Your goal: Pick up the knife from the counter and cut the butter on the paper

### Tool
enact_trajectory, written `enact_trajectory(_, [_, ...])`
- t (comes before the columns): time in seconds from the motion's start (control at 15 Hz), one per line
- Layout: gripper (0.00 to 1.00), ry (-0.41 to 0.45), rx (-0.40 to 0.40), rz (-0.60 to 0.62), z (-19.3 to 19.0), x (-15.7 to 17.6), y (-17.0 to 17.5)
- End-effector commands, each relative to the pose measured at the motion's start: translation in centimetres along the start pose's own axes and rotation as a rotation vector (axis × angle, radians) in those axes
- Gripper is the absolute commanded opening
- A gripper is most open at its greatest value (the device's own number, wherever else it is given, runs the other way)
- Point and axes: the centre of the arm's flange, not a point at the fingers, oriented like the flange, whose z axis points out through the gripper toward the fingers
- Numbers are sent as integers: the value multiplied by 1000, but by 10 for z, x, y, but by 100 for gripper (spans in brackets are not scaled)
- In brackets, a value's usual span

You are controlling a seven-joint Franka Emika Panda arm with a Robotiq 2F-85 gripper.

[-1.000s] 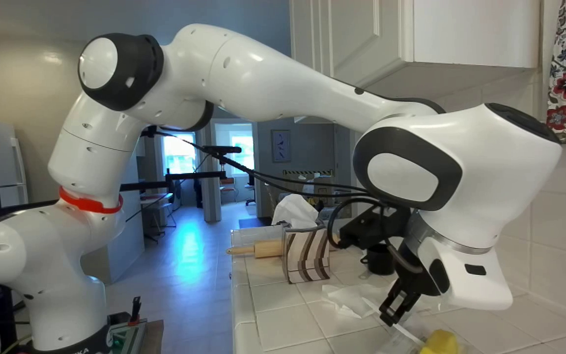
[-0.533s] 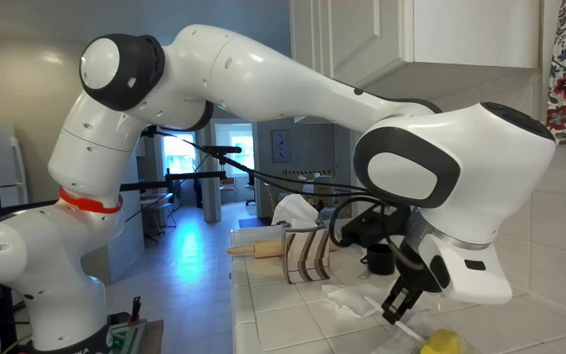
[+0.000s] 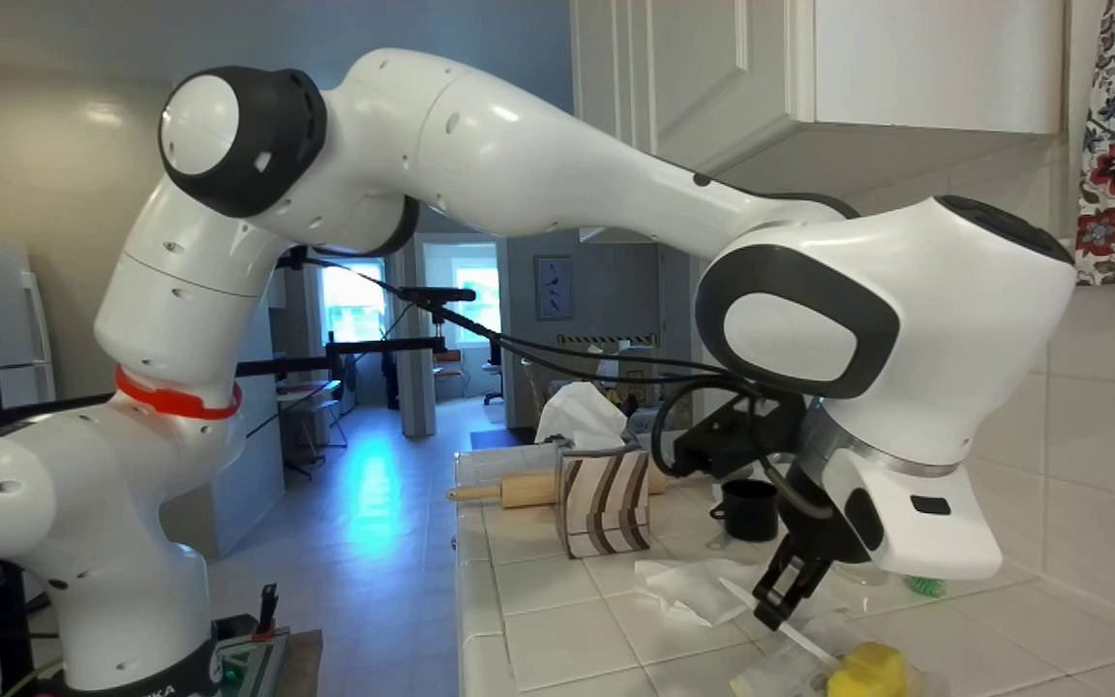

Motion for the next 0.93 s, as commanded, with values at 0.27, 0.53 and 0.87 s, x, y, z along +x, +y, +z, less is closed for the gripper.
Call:
enact_trajectory(0.27, [1, 25, -9, 8, -5, -16, -2])
enact_trajectory(0.53, [1, 29, -6, 5, -6, -18, -2])
enact_trajectory(0.87, [1, 36, -3, 4, -8, -18, -3])
